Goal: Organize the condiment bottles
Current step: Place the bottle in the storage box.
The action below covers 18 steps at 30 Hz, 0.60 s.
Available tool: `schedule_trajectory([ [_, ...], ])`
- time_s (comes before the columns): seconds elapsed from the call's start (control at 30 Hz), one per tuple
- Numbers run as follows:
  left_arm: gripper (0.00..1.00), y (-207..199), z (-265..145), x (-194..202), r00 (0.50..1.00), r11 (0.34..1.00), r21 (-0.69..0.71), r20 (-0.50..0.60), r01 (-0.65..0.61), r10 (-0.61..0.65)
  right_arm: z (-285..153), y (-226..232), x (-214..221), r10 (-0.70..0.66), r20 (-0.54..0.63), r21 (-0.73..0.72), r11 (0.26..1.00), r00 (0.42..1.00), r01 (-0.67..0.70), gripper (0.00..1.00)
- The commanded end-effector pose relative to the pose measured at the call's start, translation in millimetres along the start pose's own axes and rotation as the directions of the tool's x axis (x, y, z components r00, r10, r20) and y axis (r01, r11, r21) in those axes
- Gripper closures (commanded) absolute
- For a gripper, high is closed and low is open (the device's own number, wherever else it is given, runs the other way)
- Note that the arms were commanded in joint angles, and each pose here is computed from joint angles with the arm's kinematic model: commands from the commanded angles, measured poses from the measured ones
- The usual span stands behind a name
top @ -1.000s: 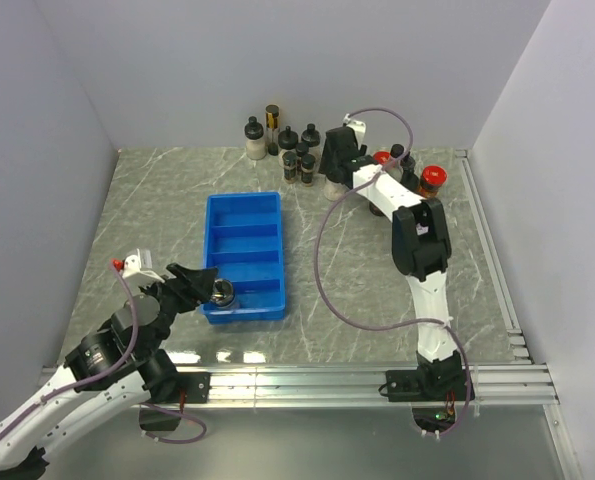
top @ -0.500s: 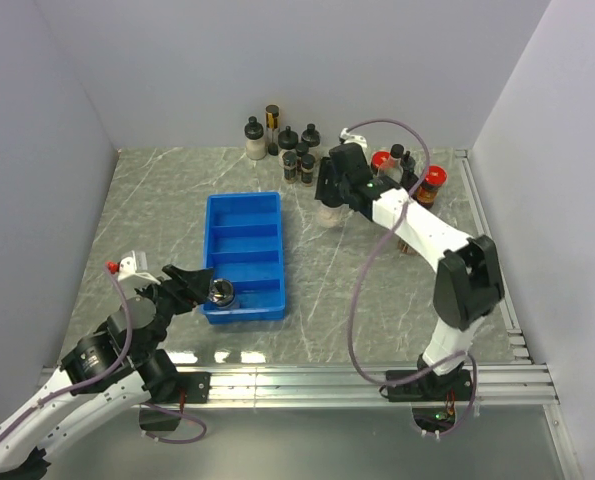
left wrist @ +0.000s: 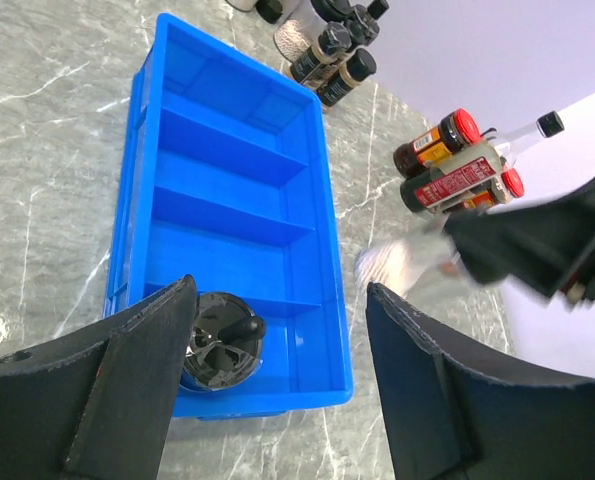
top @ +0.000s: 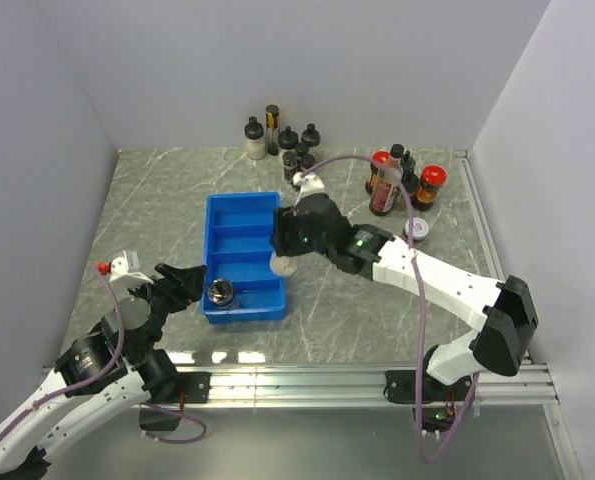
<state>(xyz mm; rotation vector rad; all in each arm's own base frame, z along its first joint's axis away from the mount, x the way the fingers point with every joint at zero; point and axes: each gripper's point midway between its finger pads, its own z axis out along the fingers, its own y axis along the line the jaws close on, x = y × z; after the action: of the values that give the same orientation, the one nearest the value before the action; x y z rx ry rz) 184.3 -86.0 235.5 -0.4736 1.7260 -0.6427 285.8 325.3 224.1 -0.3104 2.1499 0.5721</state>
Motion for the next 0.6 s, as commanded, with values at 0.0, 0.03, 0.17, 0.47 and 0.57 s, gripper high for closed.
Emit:
schedule_trajectory([
  [0.0, 0.25, -5, -3, -15, 0.999, 1.000, 0.000, 0.040, 0.022, -0.022, -11, 36, -19, 0.043, 0.105, -0.084, 0.996, 0.994, -0.034, 1.00],
  [0.03, 0.26, -5, -3, -16, 0.999, 1.000, -0.001, 0.044, 0.023, -0.023, -8, 42, -17, 0.036, 0.103, -0.089, 0.996, 0.994, -0.027, 1.00],
  [0.17, 0.26, -3, -4, -18, 0.999, 1.000, -0.009, 0.049, 0.023, -0.022, -1, 64, -7, 0.017, 0.073, -0.122, 0.993, 0.997, -0.008, 1.00],
  [0.47, 0.26, 2, -4, -17, 0.998, 1.000, -0.018, 0.053, 0.024, -0.023, 12, 93, 21, -0.019, 0.039, -0.131, 0.991, 0.999, 0.024, 1.00],
  [0.57, 0.26, 2, -4, -17, 0.998, 0.999, -0.020, 0.057, 0.026, -0.025, 21, 100, 35, -0.033, 0.029, -0.119, 0.992, 0.999, 0.036, 1.00],
])
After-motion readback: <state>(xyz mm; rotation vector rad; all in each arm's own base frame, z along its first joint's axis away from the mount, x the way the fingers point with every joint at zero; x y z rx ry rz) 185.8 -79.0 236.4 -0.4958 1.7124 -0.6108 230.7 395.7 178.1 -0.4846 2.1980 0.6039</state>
